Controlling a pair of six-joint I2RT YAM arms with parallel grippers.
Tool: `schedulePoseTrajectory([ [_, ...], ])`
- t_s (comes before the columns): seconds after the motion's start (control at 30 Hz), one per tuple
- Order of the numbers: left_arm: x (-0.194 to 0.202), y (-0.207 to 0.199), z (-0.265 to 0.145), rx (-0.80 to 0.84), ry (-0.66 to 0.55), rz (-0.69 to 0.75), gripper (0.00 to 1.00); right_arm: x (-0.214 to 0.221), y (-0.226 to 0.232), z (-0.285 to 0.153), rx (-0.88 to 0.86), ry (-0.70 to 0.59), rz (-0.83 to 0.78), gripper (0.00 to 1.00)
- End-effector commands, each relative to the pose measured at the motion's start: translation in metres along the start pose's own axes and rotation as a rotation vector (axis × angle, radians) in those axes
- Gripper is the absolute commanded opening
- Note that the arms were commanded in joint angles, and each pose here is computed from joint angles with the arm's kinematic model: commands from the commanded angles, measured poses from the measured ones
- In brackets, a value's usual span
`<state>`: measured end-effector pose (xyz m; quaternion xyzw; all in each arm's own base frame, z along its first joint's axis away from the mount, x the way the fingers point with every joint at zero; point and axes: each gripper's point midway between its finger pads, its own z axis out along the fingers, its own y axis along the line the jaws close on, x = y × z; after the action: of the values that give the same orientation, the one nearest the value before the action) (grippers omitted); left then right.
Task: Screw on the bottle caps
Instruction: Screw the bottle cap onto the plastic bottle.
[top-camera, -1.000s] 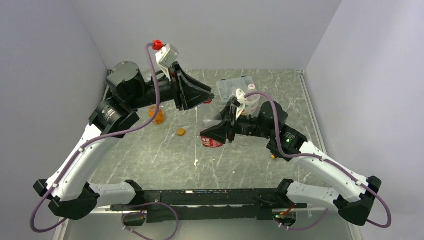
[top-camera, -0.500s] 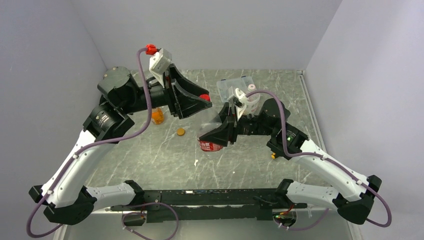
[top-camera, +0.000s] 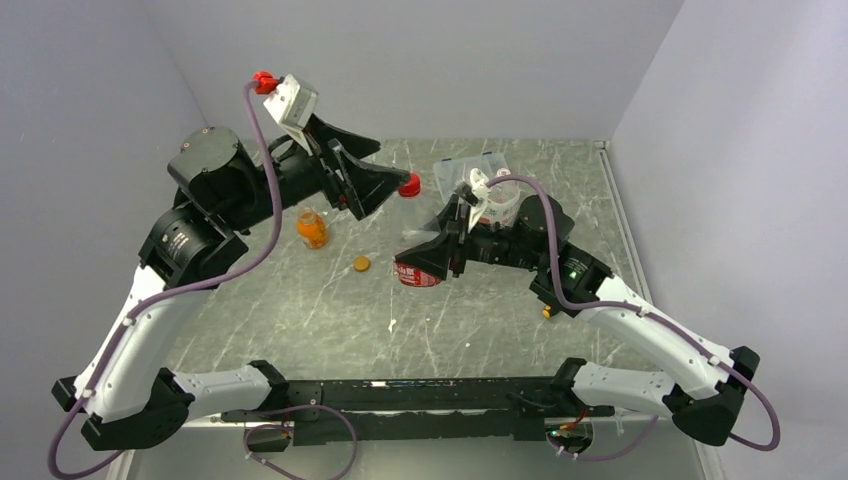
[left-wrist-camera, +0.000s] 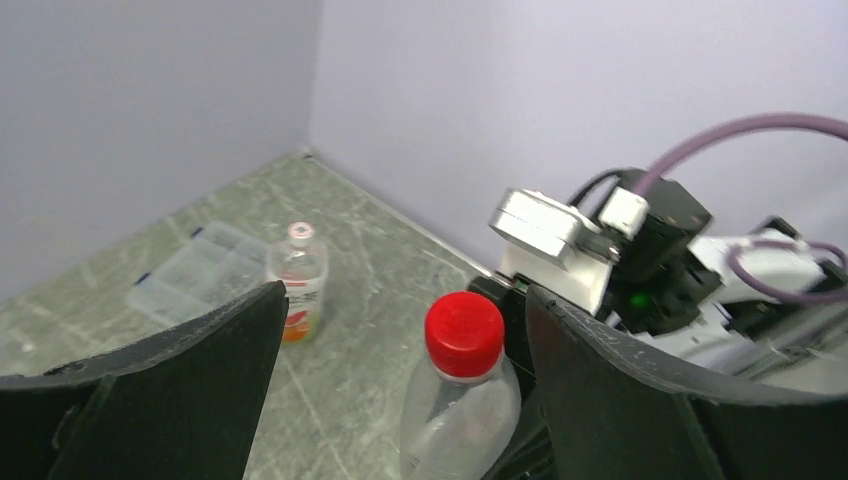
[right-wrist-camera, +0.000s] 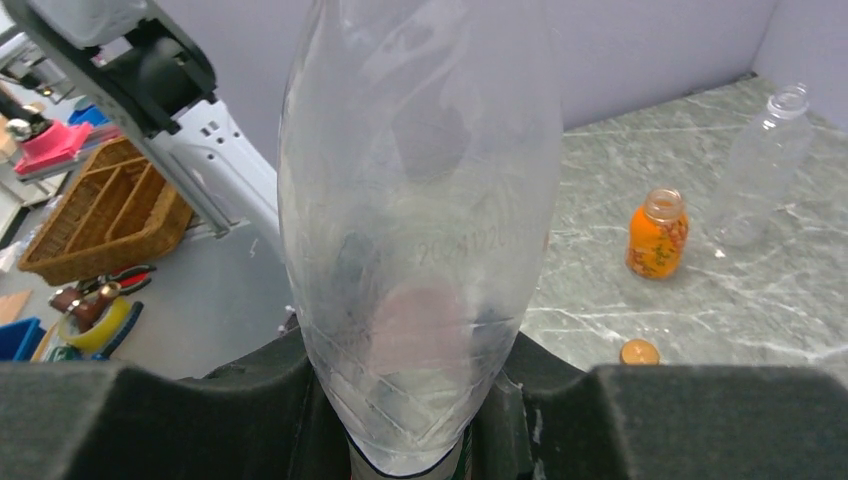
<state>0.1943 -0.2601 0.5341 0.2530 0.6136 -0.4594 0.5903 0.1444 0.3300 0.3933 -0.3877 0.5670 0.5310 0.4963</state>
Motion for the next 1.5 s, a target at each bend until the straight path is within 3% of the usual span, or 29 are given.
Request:
schedulePoseTrajectory([
  [0.0, -0.02, 0.04, -0.016, -0.263, -0.067, 0.023, 0.93, -0.006, -0.019, 0.003, 0.094, -0.03, -0.022, 0.21],
  [0.3, 0.011, 0.1, -0.025, -0.59, 0.05, -0.017, 0.91, 0.025, -0.077, -0.002, 0.402, 0.035, 0.008, 0.2],
  [0.67, 0.039, 0.123, -0.011, -0.674, 0.131, -0.048, 0.9, 0.051, -0.116, 0.0, 0.625, 0.083, -0.002, 0.19],
  [1.47, 0.068, 0.116, 0.046, -0.521, 0.162, -0.173, 0.86, 0.048, -0.126, 0.013, 0.653, 0.069, 0.015, 0.18],
])
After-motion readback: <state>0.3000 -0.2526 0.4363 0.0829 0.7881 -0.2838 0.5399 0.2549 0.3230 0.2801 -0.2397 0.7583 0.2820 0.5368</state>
